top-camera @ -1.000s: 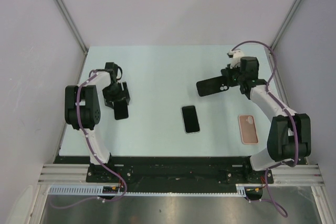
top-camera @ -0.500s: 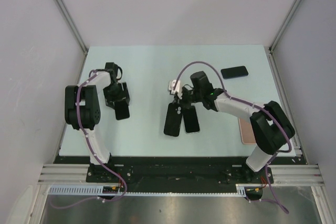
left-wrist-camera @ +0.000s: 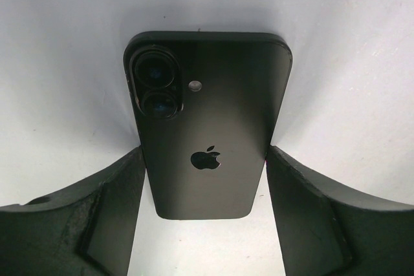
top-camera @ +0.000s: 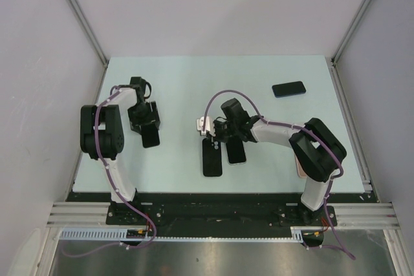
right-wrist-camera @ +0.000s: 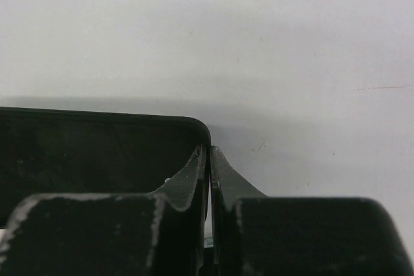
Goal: Put the phone into the phone case
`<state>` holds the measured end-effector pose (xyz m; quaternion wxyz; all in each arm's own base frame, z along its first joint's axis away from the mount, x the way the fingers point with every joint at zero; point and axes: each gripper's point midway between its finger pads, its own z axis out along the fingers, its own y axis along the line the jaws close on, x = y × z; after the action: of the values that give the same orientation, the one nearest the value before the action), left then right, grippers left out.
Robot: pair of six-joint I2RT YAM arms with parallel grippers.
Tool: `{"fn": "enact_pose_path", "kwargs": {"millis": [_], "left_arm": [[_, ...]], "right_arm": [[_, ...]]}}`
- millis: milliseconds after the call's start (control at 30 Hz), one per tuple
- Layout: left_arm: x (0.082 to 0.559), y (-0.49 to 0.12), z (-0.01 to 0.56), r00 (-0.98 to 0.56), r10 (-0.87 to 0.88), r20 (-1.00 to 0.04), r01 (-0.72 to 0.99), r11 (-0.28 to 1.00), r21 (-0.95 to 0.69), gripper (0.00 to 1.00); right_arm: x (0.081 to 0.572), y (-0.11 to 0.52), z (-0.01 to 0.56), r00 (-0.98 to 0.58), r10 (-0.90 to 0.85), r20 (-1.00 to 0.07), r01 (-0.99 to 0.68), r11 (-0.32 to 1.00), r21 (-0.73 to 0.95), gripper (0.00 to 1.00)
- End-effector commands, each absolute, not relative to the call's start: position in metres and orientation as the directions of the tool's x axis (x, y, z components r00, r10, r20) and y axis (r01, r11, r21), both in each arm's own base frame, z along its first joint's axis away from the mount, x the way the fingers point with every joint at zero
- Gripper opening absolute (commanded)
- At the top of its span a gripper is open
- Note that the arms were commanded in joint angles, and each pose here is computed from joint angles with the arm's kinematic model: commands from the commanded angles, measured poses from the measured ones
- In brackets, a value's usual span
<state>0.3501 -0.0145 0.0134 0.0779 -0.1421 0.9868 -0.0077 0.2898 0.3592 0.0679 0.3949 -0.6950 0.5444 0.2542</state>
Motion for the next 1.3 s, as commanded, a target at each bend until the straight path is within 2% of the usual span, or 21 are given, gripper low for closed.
{"fn": "enact_pose_path", "kwargs": {"millis": [0,33,133,267,400,433,567,633,833,1267], "left_arm": [[0.330,-0.027,-0.013,-0.962,-0.271,-0.042,-0.269,0.962,-0.045,0.67],[0.330,-0.028,-0.011,-0.962,-0.268,-0.044,-0.266,0.963,-0.049,0.64],[0.331,-0.034,-0.009,-0.962,-0.270,-0.039,-0.266,0.960,-0.086,0.54],[0.328,-0.049,-0.008,-0.964,-0.266,-0.018,-0.260,0.951,-0.165,0.48],[0.322,-0.068,-0.004,-0.964,-0.265,0.014,-0.258,0.922,-0.288,0.44],[0.325,-0.074,-0.002,-0.963,-0.268,0.007,-0.255,0.908,-0.332,0.44],[0.323,-0.092,0.002,-0.954,-0.297,0.036,-0.281,0.846,-0.454,0.41],[0.321,-0.099,0.004,-0.954,-0.297,0.043,-0.279,0.824,-0.493,0.41],[0.318,-0.107,0.006,-0.950,-0.308,0.058,-0.290,0.793,-0.536,0.40],[0.314,-0.109,0.002,-0.947,-0.313,0.070,-0.300,0.786,-0.541,0.40]], "right_arm": [[0.307,0.372,0.081,0.346,-0.535,-0.770,-0.928,-0.075,-0.365,0.13],[0.307,0.372,0.083,0.340,-0.532,-0.776,-0.930,-0.069,-0.360,0.25],[0.309,0.375,0.092,0.296,-0.518,-0.803,-0.942,-0.019,-0.335,0.40],[0.315,0.375,0.104,0.193,-0.499,-0.845,-0.958,0.089,-0.272,0.46],[0.335,0.380,0.132,-0.024,-0.372,-0.928,-0.941,0.322,-0.105,0.49],[0.335,0.382,0.135,-0.180,-0.296,-0.938,-0.912,0.407,0.046,0.49],[0.333,0.392,0.142,-0.400,-0.138,-0.906,-0.813,0.509,0.282,0.46],[0.330,0.400,0.147,-0.520,-0.032,-0.853,-0.741,0.514,0.432,0.46],[0.310,0.432,0.127,-0.703,0.065,-0.709,-0.622,0.428,0.656,0.48],[0.293,0.462,0.089,-0.767,0.070,-0.638,-0.556,0.427,0.714,0.52]]}}
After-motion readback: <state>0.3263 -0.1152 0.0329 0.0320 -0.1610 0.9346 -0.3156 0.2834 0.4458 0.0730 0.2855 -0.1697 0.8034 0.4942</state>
